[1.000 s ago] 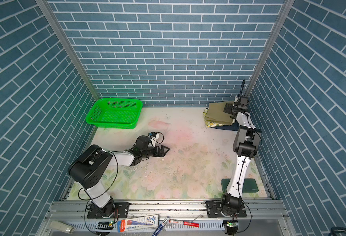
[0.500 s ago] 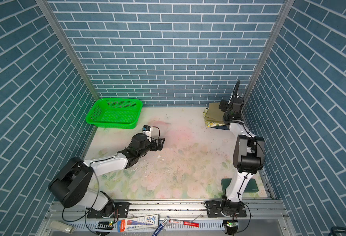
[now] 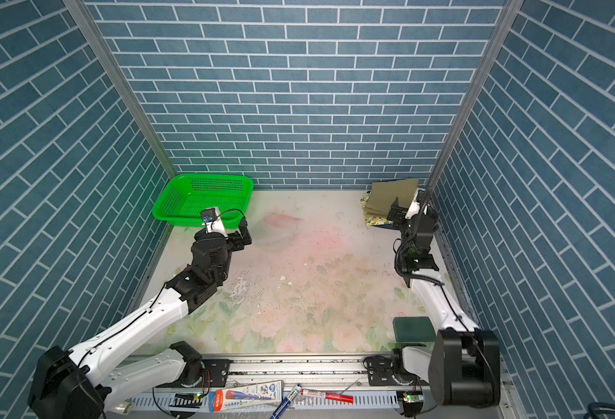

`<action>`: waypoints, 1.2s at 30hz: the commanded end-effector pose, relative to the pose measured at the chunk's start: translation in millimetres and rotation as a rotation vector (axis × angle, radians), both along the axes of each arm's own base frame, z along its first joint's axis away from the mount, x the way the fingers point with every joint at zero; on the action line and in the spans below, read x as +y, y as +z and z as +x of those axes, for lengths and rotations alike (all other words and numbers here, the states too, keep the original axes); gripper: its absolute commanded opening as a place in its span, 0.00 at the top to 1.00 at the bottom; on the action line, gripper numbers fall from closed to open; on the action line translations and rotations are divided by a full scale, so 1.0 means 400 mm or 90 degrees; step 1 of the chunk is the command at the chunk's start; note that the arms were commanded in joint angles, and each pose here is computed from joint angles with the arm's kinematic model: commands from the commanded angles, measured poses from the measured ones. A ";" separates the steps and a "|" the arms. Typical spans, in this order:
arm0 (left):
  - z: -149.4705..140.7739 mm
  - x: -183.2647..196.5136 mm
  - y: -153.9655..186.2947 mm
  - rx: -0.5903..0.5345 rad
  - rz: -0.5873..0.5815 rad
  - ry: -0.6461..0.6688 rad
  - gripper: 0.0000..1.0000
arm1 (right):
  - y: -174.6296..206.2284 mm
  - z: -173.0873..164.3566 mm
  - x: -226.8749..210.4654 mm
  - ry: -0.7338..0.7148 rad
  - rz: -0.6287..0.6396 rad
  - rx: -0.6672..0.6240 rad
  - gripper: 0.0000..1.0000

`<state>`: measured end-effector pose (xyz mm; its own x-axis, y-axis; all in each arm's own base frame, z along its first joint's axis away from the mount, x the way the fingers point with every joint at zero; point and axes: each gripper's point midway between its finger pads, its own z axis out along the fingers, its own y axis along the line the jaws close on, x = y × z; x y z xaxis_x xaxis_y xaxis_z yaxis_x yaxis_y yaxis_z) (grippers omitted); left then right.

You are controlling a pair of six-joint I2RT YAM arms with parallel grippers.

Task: Fold and stack skirts
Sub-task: Reset both arms

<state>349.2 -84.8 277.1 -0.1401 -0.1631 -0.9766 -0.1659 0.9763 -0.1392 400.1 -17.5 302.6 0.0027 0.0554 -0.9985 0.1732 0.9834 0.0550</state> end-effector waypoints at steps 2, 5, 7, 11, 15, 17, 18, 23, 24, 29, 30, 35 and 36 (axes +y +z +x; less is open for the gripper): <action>-0.005 0.127 -0.098 0.067 0.054 0.092 0.00 | -0.086 -0.090 -0.048 -0.064 -0.015 0.024 0.05; -0.002 0.214 -0.202 0.139 0.054 0.133 0.00 | -0.169 -0.119 -0.059 -0.078 -0.022 0.062 0.05; -0.008 0.252 -0.260 0.178 0.061 0.159 0.00 | -0.236 -0.130 -0.069 -0.091 -0.032 0.093 0.05; 0.006 0.305 -0.320 0.206 0.041 0.179 0.00 | -0.340 -0.120 -0.077 -0.092 -0.032 0.155 0.04; 0.009 0.360 -0.328 0.233 0.155 0.202 0.00 | -0.398 -0.082 -0.083 -0.082 -0.030 0.205 0.04; -0.004 0.390 -0.389 0.268 0.185 0.215 0.00 | -0.427 -0.075 -0.097 -0.076 0.007 0.219 0.04; -0.009 0.400 -0.414 0.278 0.172 0.225 0.00 | -0.429 -0.073 -0.103 -0.078 0.012 0.215 0.04; 0.046 0.367 -0.426 0.263 0.159 0.147 0.00 | -0.461 -0.066 -0.123 -0.075 0.041 0.221 0.04; 0.046 0.372 -0.423 0.255 0.158 0.150 0.00 | -0.466 -0.061 -0.121 -0.069 0.045 0.222 0.03; 0.066 0.339 -0.399 0.179 0.150 0.101 0.00 | -0.467 -0.061 -0.114 -0.055 0.049 0.205 0.04; 0.070 0.334 -0.395 0.168 0.148 0.095 0.00 | -0.467 -0.063 -0.114 -0.055 0.049 0.203 0.04; 0.073 0.315 -0.433 0.116 0.134 0.071 0.00 | -0.479 -0.061 -0.111 -0.046 0.051 0.204 0.04; 0.077 0.313 -0.441 0.117 0.137 0.070 0.00 | -0.482 -0.059 -0.110 -0.045 0.051 0.206 0.04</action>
<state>372.2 45.8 91.5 -0.3978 0.0104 -0.9174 -0.3010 0.9431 0.1412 374.3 -63.1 109.5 -0.3292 0.1341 -0.9347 0.2739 0.9609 0.0413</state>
